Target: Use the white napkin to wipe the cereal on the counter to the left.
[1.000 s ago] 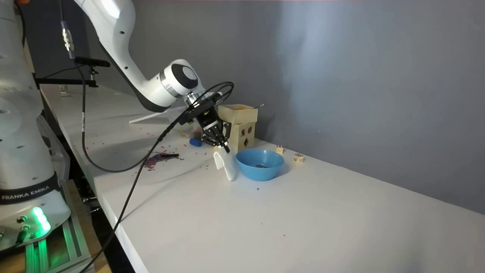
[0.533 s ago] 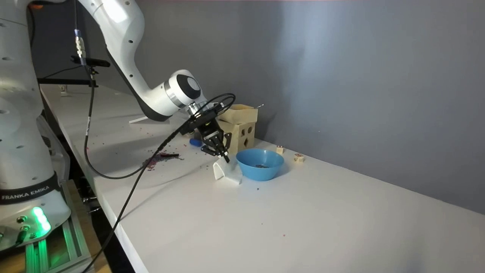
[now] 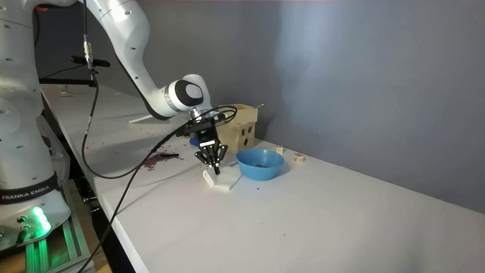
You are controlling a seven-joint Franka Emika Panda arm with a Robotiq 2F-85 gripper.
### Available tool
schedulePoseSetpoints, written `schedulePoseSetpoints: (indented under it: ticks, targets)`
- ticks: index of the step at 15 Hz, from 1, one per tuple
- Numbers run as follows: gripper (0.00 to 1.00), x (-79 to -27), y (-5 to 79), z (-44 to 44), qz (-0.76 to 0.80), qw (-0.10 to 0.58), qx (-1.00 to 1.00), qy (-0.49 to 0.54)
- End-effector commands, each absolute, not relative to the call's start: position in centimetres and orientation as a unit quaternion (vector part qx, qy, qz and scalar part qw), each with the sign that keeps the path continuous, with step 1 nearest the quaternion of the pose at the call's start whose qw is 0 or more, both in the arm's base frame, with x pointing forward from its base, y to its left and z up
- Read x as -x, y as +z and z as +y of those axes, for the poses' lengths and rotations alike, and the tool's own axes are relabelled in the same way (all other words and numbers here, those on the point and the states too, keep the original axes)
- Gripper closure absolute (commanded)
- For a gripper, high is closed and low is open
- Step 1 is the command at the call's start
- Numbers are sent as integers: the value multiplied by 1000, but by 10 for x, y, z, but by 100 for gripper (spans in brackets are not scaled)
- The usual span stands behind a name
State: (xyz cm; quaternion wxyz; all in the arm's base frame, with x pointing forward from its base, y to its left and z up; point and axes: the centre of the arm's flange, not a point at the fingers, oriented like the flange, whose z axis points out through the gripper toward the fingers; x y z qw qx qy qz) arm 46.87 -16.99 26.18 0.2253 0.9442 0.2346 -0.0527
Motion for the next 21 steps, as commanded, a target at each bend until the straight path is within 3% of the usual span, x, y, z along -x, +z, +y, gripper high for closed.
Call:
schedulePoseSetpoints:
  ticks: [1, 8, 15, 21]
  targets:
    - [100, -473, 270, -150, 220, 142, -964, -52]
    - [100, -475, 283, -91, 250, 29, -967, -47]
    - [100, -503, 278, -56, 268, 29, -963, 0]
    - [100, -497, 284, -42, 386, -10, -922, 21]
